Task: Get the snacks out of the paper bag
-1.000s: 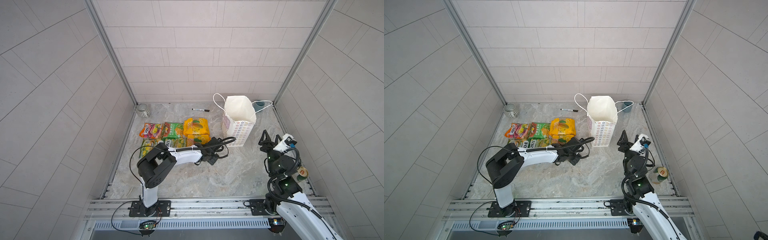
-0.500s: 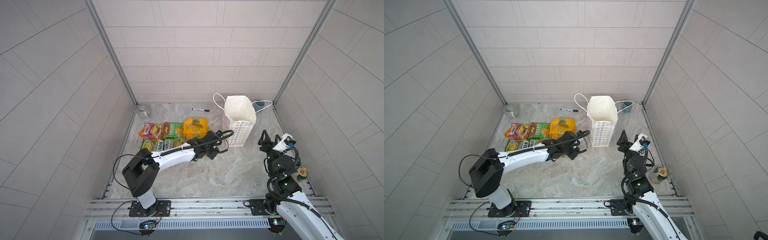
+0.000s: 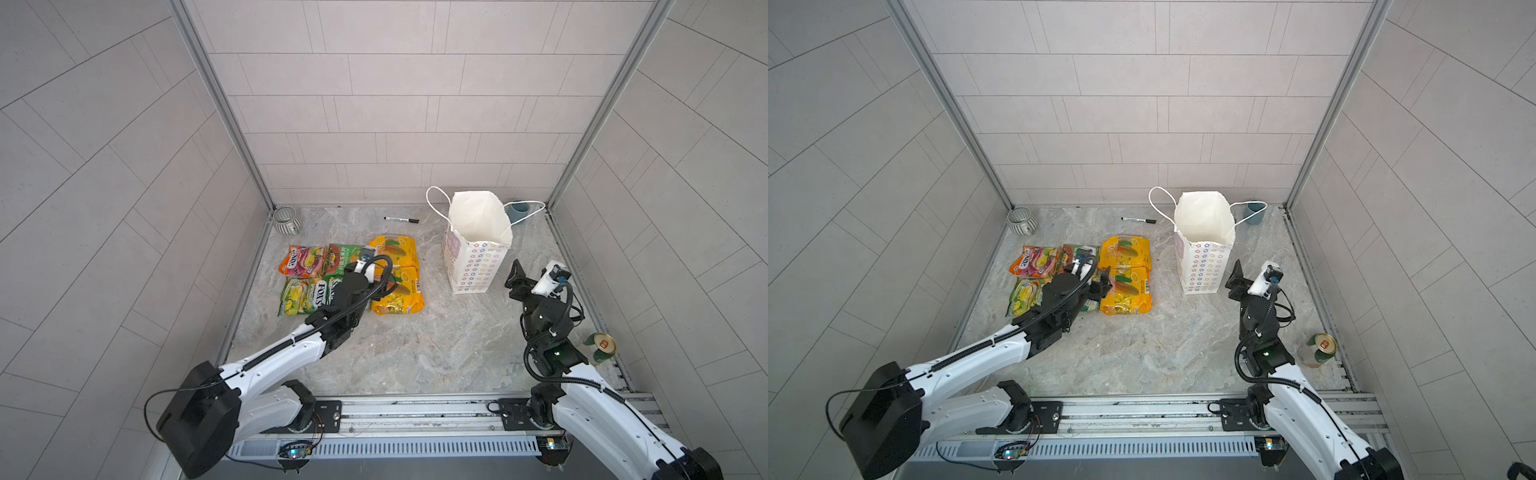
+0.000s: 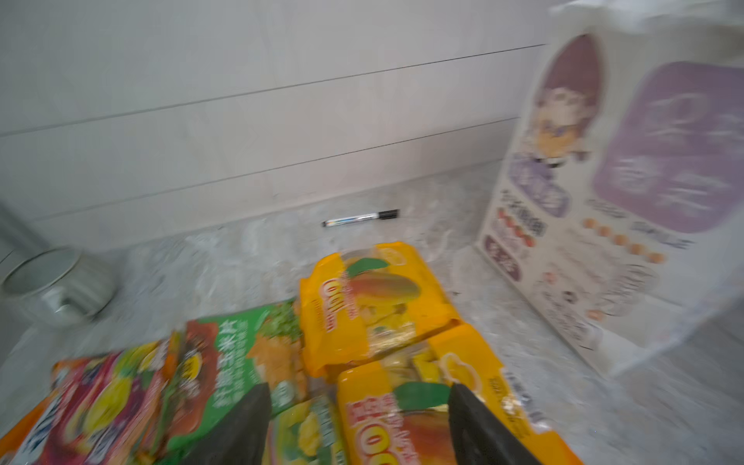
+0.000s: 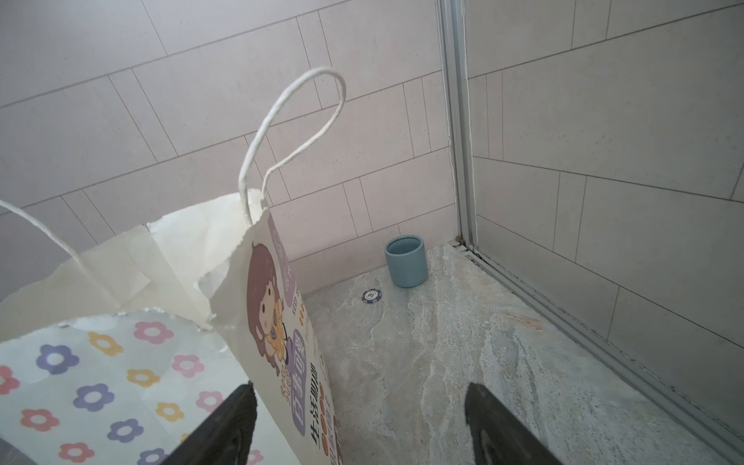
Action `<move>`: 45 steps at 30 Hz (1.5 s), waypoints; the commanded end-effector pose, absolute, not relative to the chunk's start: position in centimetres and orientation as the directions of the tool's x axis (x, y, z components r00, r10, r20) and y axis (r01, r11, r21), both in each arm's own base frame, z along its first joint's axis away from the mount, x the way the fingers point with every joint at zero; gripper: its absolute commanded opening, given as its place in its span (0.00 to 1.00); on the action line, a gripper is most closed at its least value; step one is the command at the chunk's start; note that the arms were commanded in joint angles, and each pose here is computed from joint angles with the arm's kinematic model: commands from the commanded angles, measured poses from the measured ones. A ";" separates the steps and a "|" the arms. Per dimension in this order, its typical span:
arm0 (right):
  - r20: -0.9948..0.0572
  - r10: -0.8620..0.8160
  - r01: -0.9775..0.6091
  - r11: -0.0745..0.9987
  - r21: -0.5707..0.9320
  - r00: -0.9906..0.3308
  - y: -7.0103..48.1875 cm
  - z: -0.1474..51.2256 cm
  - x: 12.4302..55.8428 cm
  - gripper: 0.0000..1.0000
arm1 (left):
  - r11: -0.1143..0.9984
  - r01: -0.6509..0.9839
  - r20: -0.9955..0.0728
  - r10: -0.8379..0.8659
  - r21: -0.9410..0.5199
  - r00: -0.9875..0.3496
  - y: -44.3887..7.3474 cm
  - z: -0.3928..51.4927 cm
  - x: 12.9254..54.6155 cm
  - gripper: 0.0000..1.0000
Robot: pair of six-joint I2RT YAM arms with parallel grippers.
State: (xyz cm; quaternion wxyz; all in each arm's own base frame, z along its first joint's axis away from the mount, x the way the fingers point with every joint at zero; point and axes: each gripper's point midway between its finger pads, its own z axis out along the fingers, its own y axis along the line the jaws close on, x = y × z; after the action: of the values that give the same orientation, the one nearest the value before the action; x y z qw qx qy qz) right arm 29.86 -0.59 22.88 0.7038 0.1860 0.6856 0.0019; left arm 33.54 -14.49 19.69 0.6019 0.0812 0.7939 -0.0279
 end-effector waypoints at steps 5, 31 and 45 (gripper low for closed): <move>-0.984 0.179 0.438 0.885 0.159 -0.005 -3.5 18.2 28.1 0.99 | 0.938 -0.344 -0.973 -0.107 -0.031 -0.206 0.1 19.0 30.9 1.00; -0.932 -0.247 0.422 0.839 -0.343 -0.266 -1.9 14.1 31.7 0.98 | 0.892 -0.451 -0.971 -0.108 0.000 -0.212 6.9 11.3 35.6 1.00; -0.973 -0.173 0.457 0.861 -0.224 -0.151 -3.2 13.2 33.4 0.99 | 0.967 -0.256 -0.974 -0.038 0.021 -0.223 3.9 9.5 36.9 1.00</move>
State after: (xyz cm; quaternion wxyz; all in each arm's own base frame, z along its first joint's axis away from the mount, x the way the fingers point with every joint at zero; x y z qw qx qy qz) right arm 32.84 -3.20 11.94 0.6111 0.0767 0.7410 -0.2674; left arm 36.62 4.52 8.22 0.5895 -0.1117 0.7932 0.1041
